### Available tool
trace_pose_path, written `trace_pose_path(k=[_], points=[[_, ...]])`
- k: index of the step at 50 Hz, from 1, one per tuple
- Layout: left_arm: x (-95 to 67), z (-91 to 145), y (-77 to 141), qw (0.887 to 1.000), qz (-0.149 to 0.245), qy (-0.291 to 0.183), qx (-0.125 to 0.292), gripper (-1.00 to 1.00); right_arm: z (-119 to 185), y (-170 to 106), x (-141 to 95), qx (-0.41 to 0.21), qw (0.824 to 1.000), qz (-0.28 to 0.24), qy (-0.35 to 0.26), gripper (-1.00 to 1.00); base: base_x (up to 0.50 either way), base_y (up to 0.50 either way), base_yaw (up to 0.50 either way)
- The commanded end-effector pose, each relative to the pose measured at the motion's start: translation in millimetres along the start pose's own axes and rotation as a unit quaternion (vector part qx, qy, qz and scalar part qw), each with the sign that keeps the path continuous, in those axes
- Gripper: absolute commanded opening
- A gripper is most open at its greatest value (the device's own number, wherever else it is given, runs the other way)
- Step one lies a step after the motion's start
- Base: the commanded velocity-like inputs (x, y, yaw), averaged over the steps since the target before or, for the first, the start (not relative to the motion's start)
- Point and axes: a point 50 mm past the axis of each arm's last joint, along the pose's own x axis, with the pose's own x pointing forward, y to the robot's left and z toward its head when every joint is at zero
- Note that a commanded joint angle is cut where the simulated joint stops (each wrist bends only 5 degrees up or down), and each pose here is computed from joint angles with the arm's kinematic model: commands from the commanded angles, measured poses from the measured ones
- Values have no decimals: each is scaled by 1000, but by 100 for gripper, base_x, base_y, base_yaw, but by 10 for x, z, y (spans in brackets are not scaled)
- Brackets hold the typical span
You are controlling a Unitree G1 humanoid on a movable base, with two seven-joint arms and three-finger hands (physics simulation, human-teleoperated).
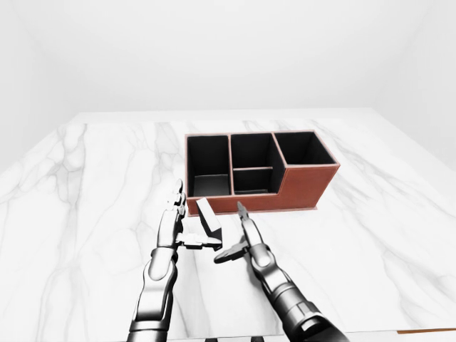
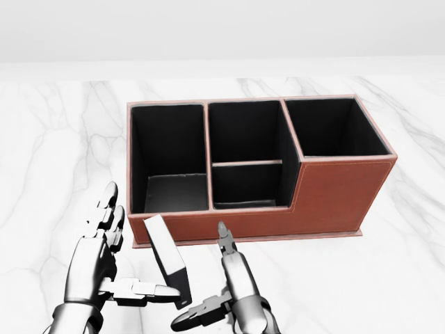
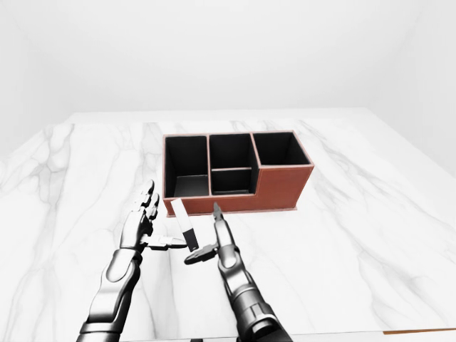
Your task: Pick up the book and place it in the right compartment of the caddy.
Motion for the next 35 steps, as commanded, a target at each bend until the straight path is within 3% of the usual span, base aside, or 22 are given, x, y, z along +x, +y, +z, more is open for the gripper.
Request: trace_pose_path(k=[1,35], points=[[3,8,25,1000,10,-8,-8,100,20,55,39,-7,1000,4,7,100,0,0,0],[-5,13,27,1000,9,-9,-9,100,95,289,53,-23,999,24,8,100,0,0,0]])
